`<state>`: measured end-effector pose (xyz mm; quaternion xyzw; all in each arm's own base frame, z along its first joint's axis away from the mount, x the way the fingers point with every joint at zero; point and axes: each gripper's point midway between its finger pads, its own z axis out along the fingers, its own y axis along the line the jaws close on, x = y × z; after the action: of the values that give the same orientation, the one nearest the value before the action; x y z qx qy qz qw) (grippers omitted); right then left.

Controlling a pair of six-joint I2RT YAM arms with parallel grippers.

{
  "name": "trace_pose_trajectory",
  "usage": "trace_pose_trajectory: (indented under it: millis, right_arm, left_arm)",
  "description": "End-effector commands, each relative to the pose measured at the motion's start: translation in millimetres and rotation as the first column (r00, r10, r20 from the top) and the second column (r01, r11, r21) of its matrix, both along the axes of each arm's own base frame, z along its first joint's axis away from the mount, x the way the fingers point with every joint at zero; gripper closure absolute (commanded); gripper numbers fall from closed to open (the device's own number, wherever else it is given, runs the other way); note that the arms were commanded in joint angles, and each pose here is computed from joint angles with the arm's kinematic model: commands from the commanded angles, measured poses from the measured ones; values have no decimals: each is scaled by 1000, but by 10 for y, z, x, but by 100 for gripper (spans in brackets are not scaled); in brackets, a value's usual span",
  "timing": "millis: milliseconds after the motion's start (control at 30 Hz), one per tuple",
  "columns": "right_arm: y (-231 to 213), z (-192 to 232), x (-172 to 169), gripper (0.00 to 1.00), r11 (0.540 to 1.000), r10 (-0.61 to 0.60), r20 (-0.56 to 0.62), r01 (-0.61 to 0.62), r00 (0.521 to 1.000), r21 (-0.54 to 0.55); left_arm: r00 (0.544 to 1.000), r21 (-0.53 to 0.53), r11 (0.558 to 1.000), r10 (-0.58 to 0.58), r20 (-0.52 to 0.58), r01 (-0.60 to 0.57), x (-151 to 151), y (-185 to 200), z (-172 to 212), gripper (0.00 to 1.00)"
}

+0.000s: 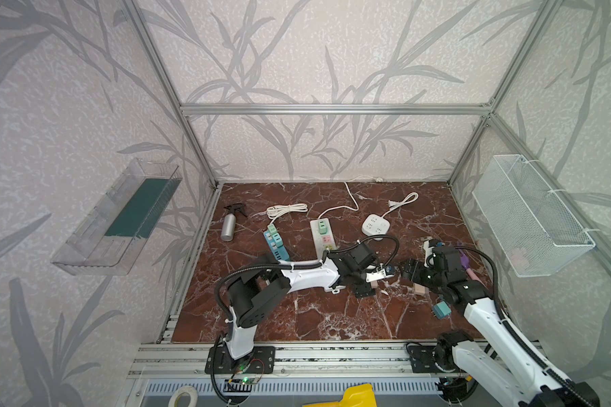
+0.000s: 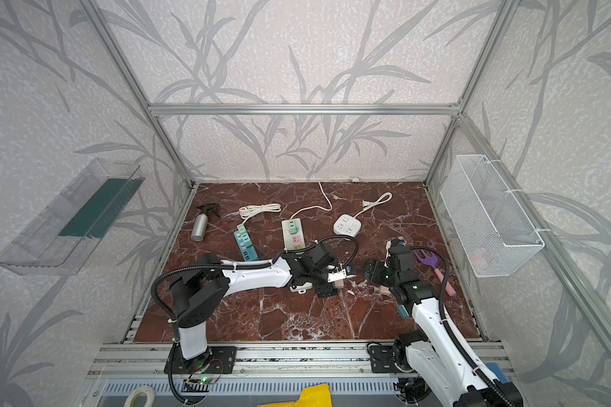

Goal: Insert the plug
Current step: 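Close the left gripper on the beige adapter and lift it, then carry the beige adapter with the left gripper while the right gripper approaches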

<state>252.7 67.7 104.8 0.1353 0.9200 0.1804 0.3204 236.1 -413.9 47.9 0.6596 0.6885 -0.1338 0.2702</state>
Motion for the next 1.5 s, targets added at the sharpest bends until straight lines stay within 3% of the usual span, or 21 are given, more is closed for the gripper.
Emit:
trace_pose_trajectory:
  millis: [0,133,300,600,767,867,1000,1133,1233,1333,1400,1467]
  right_arm:
    - [41,14,-8,16,1000,26,21,-26,999,18]
    - [70,82,-4,17,999,38,37,-39,999,32]
    - [82,166,-16,17,998,45,69,-48,997,40]
    - [23,306,-112,17,999,37,88,-39,995,16]
    - [-26,363,-170,17,999,38,94,-37,995,-14]
    - [-34,361,-176,18,999,32,89,-31,996,-14]
    - [-1,376,-195,20,999,35,85,-36,996,10]
    - [108,433,-188,25,995,91,94,-95,991,41]
    - [299,568,-218,36,976,165,113,-179,980,121]
    - [468,743,-267,55,950,236,141,-259,961,177]
    - [571,886,-293,67,931,284,165,-313,944,187]
    - [698,1012,-317,73,909,342,183,-374,922,185]
  left_arm:
    - [997,63,997,-39,-60,43,-92,28,-117,26]
    - [994,106,994,-2,-109,13,-86,36,-213,47]
    - [995,105,994,26,-94,-16,-37,38,-276,60]
    - [993,69,998,18,-118,-10,-91,6,-320,38]
    - [994,20,1000,2,-111,0,-86,-68,-332,40]
    - [994,21,1000,-11,-112,13,-97,-57,-385,53]
    - [996,-1,1000,9,-94,-9,-52,-22,-258,83]
    - [998,-153,986,59,-12,-60,36,-62,96,94]
    - [987,-388,914,154,50,-123,86,-55,584,99]
    - [963,-637,758,256,91,-141,72,112,1087,100]
    - [955,-728,671,285,78,-141,9,236,1287,100]
    - [959,-750,649,275,76,-127,-66,293,1352,100]
